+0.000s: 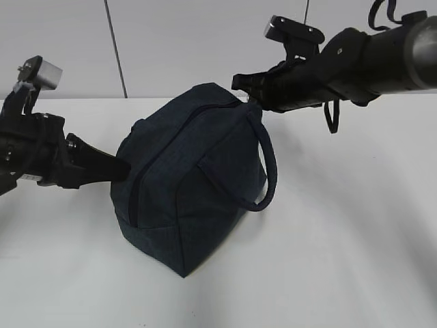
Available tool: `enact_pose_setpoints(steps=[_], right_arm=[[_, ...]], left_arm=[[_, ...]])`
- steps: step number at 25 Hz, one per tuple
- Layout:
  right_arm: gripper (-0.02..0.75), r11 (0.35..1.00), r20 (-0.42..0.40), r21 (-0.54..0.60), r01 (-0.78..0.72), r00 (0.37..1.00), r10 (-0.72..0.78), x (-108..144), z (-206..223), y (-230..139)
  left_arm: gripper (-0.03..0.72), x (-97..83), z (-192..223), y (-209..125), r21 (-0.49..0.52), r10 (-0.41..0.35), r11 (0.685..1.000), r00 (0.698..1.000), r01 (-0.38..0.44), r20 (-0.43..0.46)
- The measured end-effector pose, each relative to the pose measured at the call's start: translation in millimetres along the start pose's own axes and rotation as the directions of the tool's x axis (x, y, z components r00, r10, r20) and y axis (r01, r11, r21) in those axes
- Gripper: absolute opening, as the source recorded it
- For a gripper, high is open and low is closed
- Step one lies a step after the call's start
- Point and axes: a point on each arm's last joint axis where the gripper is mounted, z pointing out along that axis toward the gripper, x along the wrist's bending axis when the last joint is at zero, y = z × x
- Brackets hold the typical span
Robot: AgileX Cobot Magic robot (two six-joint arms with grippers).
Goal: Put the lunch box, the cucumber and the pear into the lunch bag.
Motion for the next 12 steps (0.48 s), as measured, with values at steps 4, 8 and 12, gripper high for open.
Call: enact_pose_setpoints(steps=[4, 8, 12], right_arm=[[0.000, 0.996, 0.010, 0.072, -0.052, 0.999, 0.051, -8, 18, -17], [0.000, 0.991, 0.014, 0.090, -0.100, 0.995, 0.099, -11, 24, -22], [0.011, 0.993, 0.010, 0.082, -0.090, 0.996, 0.090, -10, 21, -19]], left_arm=[[0.004, 0.0, 0, 0, 0.000, 0.000, 1.000, 1.000, 0.000, 0.000], [0.004, 0.1, 0, 0, 0.000, 0.000, 1.000, 1.000, 0.000, -0.001], [0.012, 1.0, 0, 0, 0.000, 0.000, 1.000, 1.000, 0.000, -0.011]])
